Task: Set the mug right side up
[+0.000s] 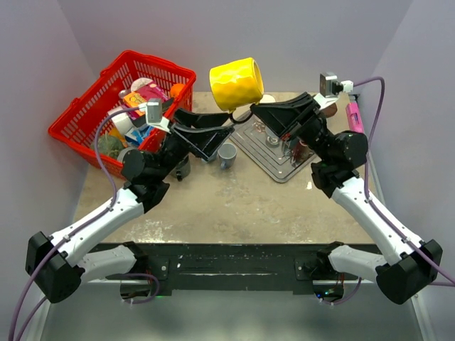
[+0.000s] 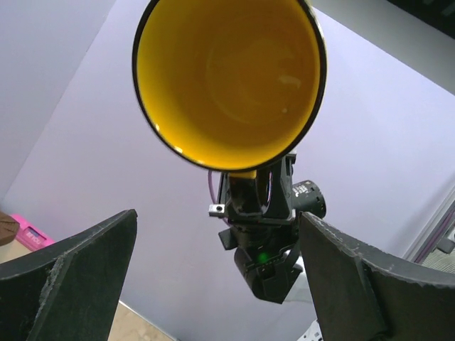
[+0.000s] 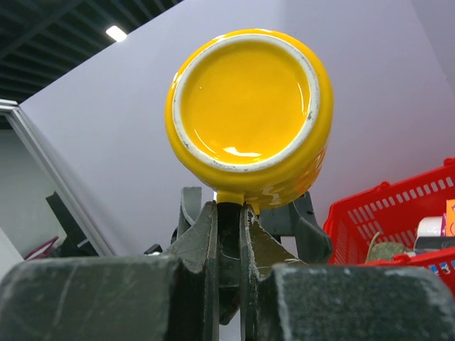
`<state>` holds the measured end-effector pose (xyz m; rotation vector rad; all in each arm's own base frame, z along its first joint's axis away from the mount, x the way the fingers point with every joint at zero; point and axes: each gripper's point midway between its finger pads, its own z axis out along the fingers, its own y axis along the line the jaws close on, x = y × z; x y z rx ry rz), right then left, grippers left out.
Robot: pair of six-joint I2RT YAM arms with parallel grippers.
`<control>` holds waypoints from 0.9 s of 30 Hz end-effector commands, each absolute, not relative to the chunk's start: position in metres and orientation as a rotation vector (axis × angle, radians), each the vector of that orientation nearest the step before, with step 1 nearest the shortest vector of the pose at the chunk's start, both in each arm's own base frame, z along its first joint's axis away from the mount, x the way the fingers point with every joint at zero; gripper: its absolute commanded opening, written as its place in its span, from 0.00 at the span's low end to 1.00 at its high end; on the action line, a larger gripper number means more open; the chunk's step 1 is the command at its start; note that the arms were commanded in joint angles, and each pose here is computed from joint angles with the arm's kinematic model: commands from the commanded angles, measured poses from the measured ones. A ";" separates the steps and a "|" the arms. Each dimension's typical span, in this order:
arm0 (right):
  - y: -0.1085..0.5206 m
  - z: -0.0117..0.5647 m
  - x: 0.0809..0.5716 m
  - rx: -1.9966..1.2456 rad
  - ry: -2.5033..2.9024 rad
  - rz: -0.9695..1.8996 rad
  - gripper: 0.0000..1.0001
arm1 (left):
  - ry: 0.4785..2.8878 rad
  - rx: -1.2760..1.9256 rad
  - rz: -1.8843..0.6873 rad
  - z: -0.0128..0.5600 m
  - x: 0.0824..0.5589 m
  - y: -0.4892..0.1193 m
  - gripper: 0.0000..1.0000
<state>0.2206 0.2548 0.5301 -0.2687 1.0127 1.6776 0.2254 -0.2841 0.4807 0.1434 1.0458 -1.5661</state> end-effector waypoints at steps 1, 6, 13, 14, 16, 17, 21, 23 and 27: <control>0.243 0.552 0.194 -0.301 0.859 1.716 0.00 | 0.902 0.143 -1.610 0.517 0.213 -0.271 0.99; 0.249 0.539 0.197 -0.289 0.861 1.731 0.00 | 0.929 0.130 -1.652 0.513 0.217 -0.279 0.95; 0.261 0.526 0.199 -0.284 0.873 1.757 0.00 | 0.918 0.162 -1.712 0.508 0.213 -0.286 0.73; 0.263 0.524 0.200 -0.285 0.877 1.758 0.00 | 0.915 0.161 -1.711 0.508 0.213 -0.285 0.71; 0.264 0.523 0.200 -0.281 0.880 1.753 0.00 | 0.913 0.162 -1.711 0.508 0.213 -0.285 0.59; 0.265 0.521 0.201 -0.279 0.886 1.751 0.00 | 0.914 0.165 -1.712 0.508 0.212 -0.285 0.55; 0.267 0.515 0.205 -0.269 0.910 1.744 0.00 | 0.918 0.155 -1.693 0.509 0.213 -0.283 0.14; 0.267 0.512 0.207 -0.266 0.923 1.732 0.00 | 0.930 0.146 -1.675 0.508 0.216 -0.282 0.00; 0.270 0.502 0.216 -0.240 0.989 1.696 0.00 | 0.942 0.129 -1.643 0.506 0.219 -0.280 0.00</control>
